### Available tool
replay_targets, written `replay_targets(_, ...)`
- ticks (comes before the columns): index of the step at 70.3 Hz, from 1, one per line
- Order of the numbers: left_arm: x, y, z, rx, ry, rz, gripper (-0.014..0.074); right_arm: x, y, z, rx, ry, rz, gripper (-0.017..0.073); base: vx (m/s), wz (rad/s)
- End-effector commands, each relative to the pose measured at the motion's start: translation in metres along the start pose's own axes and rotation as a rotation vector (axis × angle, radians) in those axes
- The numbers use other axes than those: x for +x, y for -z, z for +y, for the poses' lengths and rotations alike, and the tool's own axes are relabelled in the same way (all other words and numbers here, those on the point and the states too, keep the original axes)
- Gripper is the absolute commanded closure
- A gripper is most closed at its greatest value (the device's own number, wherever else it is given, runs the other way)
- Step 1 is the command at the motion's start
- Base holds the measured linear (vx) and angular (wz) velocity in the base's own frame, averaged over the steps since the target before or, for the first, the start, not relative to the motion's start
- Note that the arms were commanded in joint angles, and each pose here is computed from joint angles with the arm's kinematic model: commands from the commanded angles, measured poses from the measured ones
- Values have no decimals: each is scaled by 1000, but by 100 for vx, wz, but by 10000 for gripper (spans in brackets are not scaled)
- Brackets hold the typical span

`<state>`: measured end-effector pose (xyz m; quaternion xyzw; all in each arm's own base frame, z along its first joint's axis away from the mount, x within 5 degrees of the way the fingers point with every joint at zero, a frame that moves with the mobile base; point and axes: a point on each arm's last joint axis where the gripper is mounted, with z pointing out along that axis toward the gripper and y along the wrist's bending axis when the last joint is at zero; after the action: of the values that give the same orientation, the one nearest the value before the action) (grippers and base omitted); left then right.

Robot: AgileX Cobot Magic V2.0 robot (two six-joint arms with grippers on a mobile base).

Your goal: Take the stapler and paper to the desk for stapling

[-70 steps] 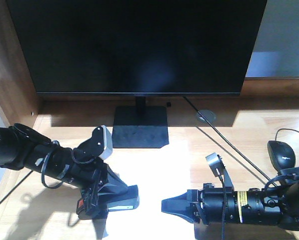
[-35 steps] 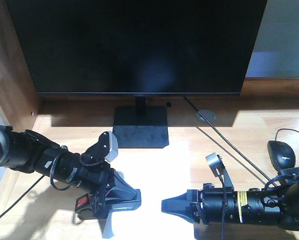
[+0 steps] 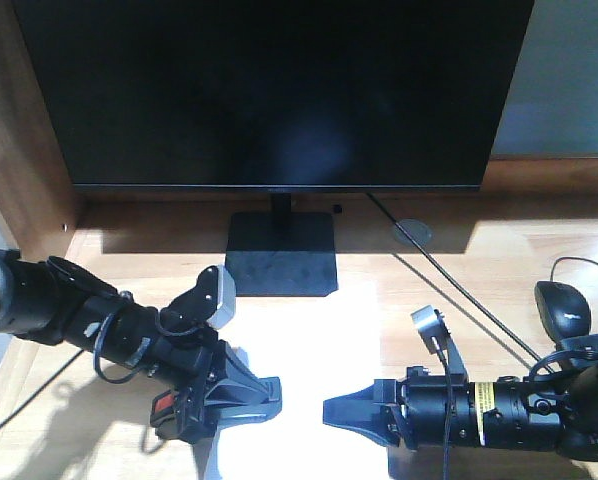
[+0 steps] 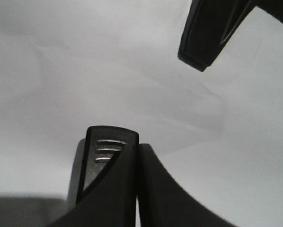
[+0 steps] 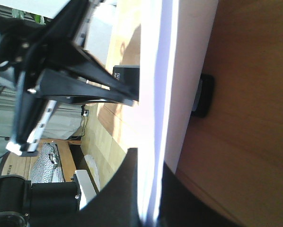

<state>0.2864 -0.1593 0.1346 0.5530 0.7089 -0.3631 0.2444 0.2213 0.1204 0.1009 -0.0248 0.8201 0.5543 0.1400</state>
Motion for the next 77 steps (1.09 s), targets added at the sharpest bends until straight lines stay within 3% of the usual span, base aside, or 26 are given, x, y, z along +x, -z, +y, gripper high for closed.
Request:
replay_targets(1, -20, 16, -7, -55, -79, -16, 600, -8, 2, 15, -91, 49, -36, 562, 0, 0)
replay_targets(20, -51, 48, -25, -162, -193, -67, 600, -8, 2, 15, -91, 49, -36, 551, 0, 0)
replay_targets(29, -59, 57, -29, -214, -223, -75, 600, -9, 2, 15, -90, 45, -46, 486, 0, 0)
replay_targets(35, -61, 61, -30, -235, -235, -79, 600, -10, 2, 15, -89, 40, -62, 384, 0, 0)
replay_targets(49, -66, 66, -34, -247, -251, -89, 600, -14, 2, 16, -86, 36, -103, 55, 0, 0)
replay_targets(55, -67, 68, -35, -255, -257, -92, 600, -16, 3, 15, -72, 47, -116, -18, 0, 0)
replay_targets(64, -69, 70, -37, -267, -263, -95, 600, -17, 5, 15, -15, 77, -122, -27, 0, 0)
replay_targets(77, -71, 73, -38, -281, -270, -98, 600, -22, 13, 21, 119, 175, -146, 3, 0, 0)
